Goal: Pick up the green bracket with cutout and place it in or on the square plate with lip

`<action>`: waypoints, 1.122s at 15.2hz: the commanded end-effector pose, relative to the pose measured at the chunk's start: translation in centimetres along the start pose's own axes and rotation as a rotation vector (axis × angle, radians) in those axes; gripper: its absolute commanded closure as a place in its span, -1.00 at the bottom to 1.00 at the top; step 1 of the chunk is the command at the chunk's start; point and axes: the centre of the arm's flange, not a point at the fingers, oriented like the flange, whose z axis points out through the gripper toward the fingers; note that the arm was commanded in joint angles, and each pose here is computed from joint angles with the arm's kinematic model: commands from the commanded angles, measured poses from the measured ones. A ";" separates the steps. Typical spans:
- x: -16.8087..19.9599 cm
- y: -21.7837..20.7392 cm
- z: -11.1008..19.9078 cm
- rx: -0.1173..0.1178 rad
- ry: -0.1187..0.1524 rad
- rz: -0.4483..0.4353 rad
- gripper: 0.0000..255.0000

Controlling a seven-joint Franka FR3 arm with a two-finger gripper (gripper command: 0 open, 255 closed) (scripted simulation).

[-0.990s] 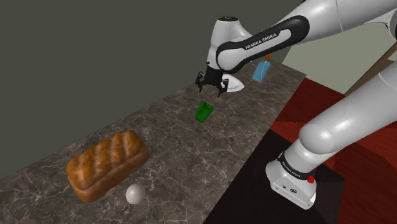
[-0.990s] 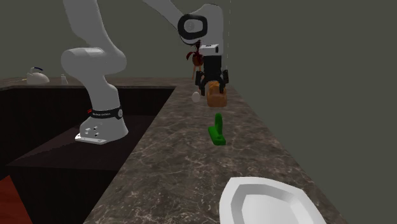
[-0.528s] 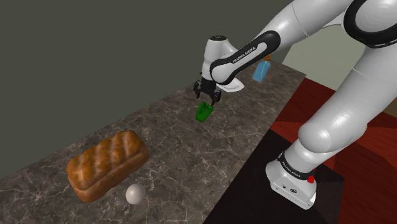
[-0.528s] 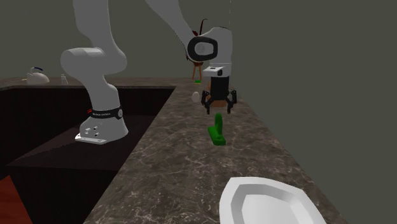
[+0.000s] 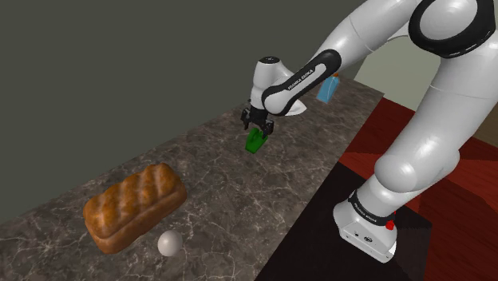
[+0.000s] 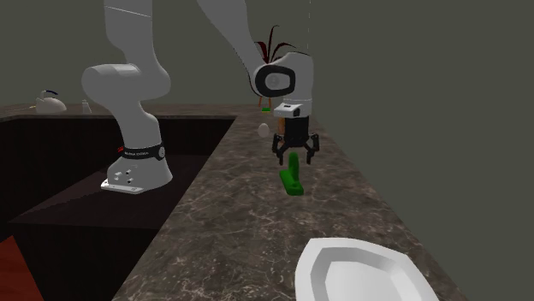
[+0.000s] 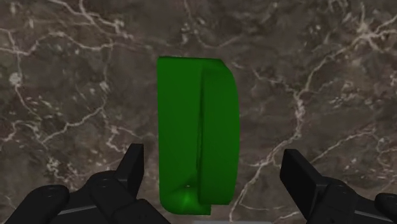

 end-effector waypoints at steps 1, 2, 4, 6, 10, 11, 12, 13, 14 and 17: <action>0.0 0.0 0.2 0.000 0.000 0.000 -1.00; 0.0 0.0 0.2 0.000 0.000 0.000 -1.00; 0.0 0.0 0.2 0.000 0.000 0.000 -1.00; 0.0 0.0 0.2 0.000 0.000 0.000 -1.00; 0.0 0.0 0.2 0.000 0.000 0.000 1.00; 0.0 0.0 0.2 0.000 0.000 0.000 1.00; 0.0 0.0 0.2 0.000 0.000 0.000 1.00; 0.0 0.0 0.2 0.000 0.000 0.000 1.00; 0.0 0.0 0.2 0.000 0.000 0.000 1.00; 0.0 0.0 0.2 0.000 0.000 0.000 1.00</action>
